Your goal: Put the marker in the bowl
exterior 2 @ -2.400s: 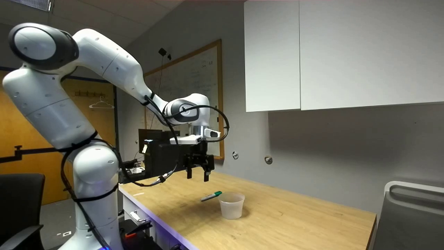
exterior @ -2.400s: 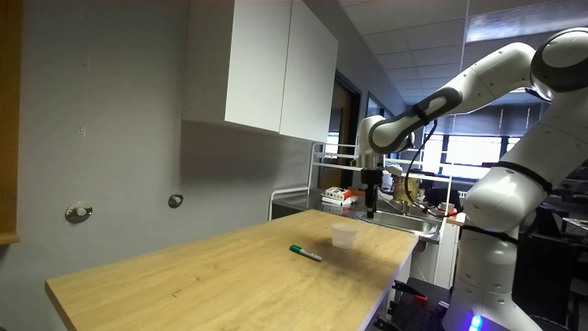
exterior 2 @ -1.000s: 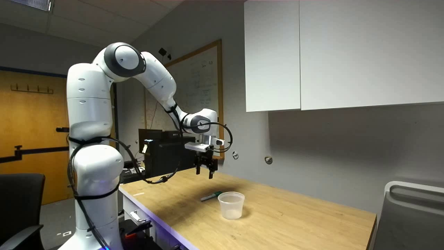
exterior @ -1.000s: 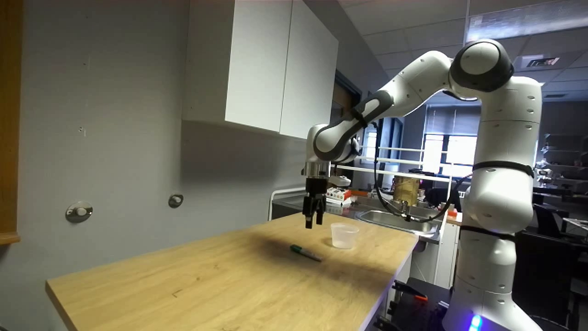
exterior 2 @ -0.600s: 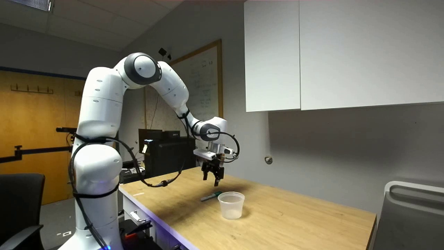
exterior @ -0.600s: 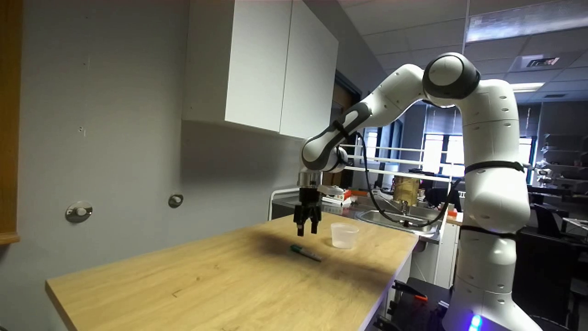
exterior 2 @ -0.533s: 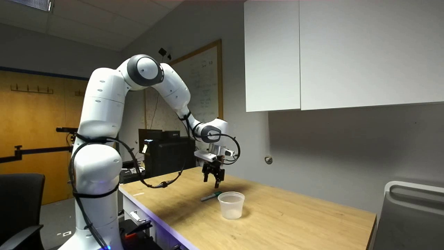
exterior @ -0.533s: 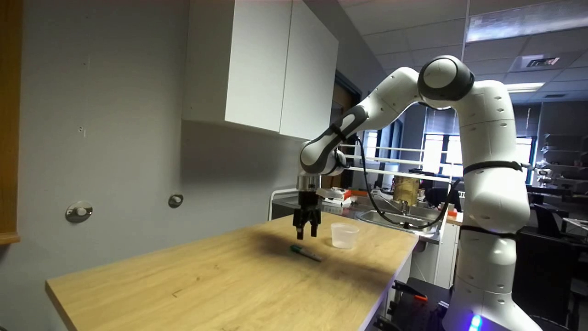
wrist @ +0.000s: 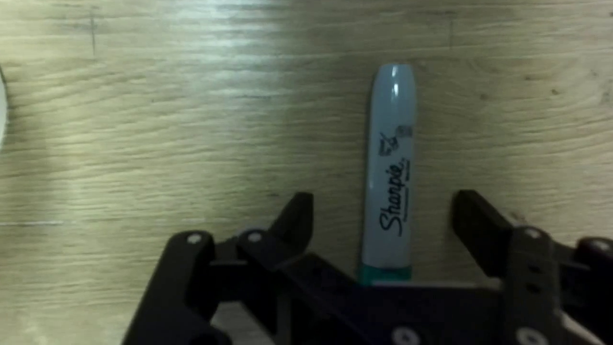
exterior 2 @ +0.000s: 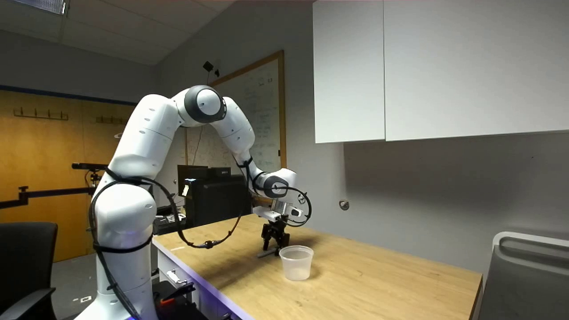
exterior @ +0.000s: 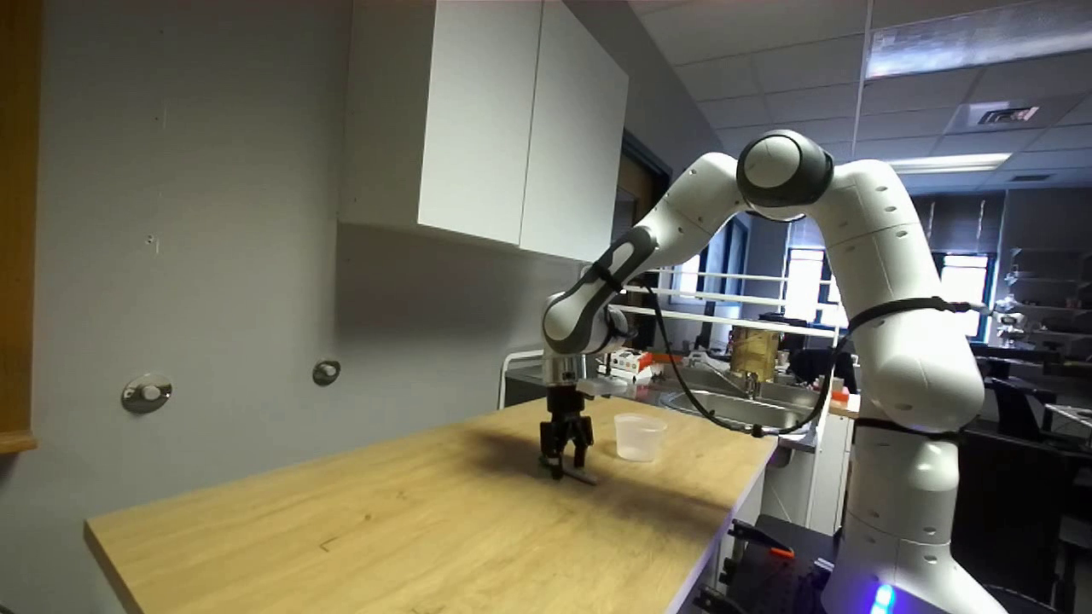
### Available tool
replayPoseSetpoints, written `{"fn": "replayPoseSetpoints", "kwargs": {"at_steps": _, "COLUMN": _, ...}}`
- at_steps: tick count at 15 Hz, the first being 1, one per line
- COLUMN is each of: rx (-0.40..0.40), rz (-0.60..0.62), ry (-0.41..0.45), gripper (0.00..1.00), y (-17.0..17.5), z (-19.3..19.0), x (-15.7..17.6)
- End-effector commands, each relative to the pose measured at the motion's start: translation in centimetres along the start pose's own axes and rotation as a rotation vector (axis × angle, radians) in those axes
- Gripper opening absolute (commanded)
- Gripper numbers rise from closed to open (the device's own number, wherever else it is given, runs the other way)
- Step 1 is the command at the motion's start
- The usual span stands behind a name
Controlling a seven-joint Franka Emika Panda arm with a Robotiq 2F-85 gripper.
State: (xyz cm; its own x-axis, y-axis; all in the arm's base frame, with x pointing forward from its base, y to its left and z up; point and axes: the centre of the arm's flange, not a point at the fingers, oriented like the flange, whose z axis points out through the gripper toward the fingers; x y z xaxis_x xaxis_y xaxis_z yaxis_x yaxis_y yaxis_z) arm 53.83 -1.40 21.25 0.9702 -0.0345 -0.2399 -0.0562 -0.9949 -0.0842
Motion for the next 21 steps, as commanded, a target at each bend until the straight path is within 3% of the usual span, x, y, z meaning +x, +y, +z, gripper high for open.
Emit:
{"fn": "replayPoseSetpoints", "kwargs": {"at_steps": 1, "rx": -0.035, "rz": 0.018, "ry": -0.012, "gripper": 0.50, "y": -0.4, "z": -0.4, "x": 1.4}}
{"fn": "replayPoseSetpoints", "kwargs": {"at_steps": 7, "rx": -0.089, "rz": 0.007, "ry": 0.001, "gripper": 0.05, "y": -0.8, "z": -2.7, "x": 0.7}}
{"fn": "replayPoseSetpoints", "kwargs": {"at_steps": 12, "rx": -0.121, "rz": 0.019, "ry": 0.049, "gripper": 0.09, "y": 0.2, "z": -5.7, "x": -0.7}}
{"fn": "replayPoseSetpoints", "kwargs": {"at_steps": 21, "rx": -0.201, "rz": -0.035, "ry": 0.337, "gripper": 0.09, "y": 7.6, "z": -16.0, "x": -8.4}}
